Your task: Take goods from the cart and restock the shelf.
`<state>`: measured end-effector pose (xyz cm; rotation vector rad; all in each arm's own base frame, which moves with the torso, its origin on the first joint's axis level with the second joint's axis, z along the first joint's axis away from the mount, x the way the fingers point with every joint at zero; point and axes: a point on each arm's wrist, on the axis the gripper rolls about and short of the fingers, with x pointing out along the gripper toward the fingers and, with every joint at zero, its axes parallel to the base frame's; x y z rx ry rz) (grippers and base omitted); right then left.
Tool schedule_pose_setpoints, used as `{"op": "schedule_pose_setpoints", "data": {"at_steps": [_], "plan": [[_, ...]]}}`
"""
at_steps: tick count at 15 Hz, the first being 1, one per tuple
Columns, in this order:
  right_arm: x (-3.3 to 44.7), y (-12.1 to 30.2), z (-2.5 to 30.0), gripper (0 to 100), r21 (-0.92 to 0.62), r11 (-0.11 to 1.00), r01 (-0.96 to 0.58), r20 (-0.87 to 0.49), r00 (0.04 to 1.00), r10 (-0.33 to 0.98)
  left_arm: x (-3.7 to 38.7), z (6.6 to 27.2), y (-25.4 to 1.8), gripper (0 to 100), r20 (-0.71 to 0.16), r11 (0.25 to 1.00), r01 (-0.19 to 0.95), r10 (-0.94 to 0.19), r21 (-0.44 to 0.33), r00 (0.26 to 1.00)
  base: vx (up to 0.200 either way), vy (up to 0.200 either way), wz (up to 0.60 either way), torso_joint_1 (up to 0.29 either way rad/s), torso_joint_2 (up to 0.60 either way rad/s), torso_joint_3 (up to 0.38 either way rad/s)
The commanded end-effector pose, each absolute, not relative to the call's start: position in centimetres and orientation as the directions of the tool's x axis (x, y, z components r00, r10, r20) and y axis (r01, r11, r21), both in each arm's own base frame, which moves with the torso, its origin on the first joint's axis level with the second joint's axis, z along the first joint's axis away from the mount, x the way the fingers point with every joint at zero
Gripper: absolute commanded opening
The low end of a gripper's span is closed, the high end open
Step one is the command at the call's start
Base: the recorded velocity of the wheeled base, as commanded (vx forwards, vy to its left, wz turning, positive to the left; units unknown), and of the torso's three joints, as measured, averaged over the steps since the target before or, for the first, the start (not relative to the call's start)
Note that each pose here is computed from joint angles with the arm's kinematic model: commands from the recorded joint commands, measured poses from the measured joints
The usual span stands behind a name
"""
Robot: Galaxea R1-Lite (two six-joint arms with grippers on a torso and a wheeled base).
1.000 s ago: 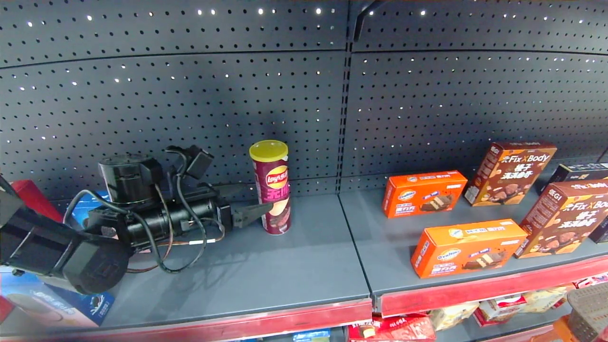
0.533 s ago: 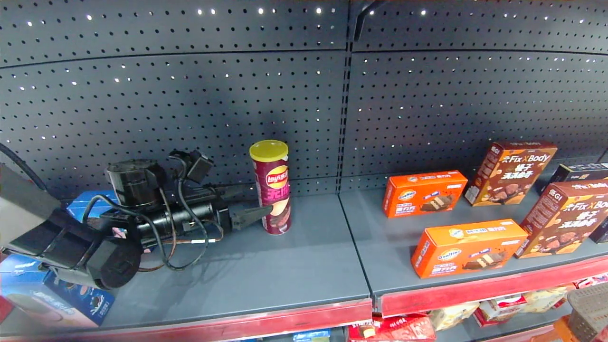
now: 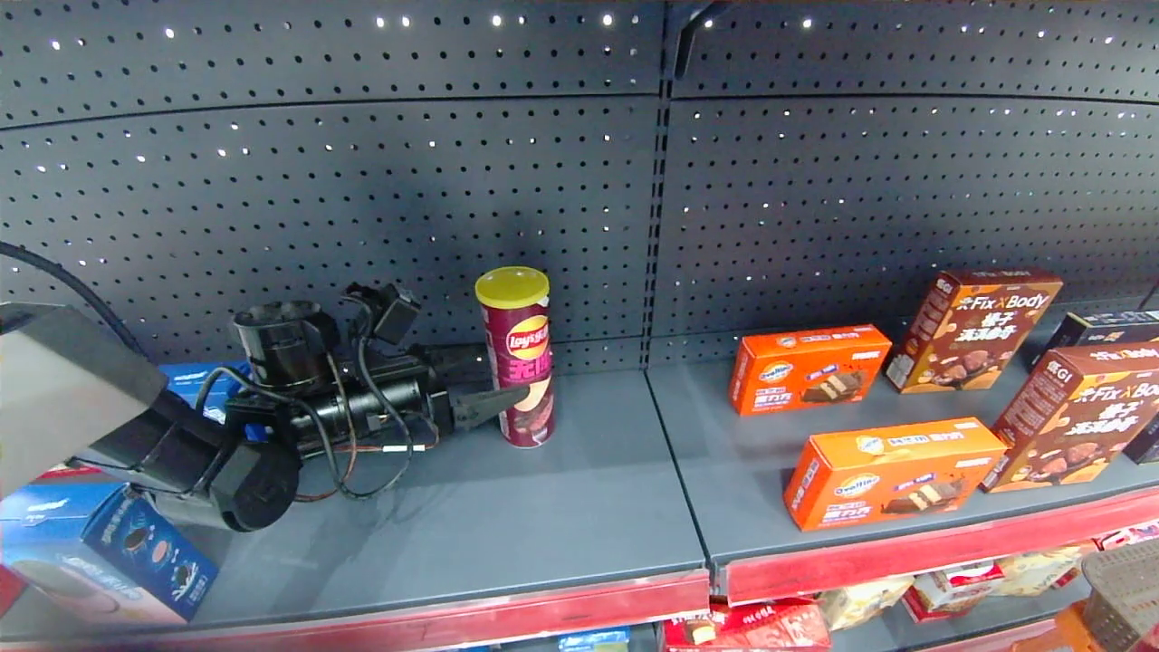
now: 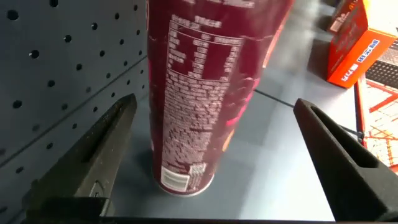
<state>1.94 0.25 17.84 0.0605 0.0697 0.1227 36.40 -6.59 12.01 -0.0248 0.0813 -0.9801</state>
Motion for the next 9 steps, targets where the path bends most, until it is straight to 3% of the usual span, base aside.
{"op": "schedule_pose_setpoints", "data": {"at_steps": [1,9], "plan": [[1.9,0.2,17.9,0,0.065,0.991,-0.121,-0.064,0.99,0.125,37.3,11.4,-6.7,100,-0.06,0.547,0.835,-0.837,-0.063,0.544,0.0,0.0,0.0,0.0,0.0,0.0],[2.0,0.3,17.8,0,0.065,0.99,-0.124,-0.067,0.989,0.128,39.7,10.7,-6.5,100,-0.042,0.527,0.848,-0.85,-0.054,0.526,0.0,0.0,0.0,0.0,0.0,0.0]]}}
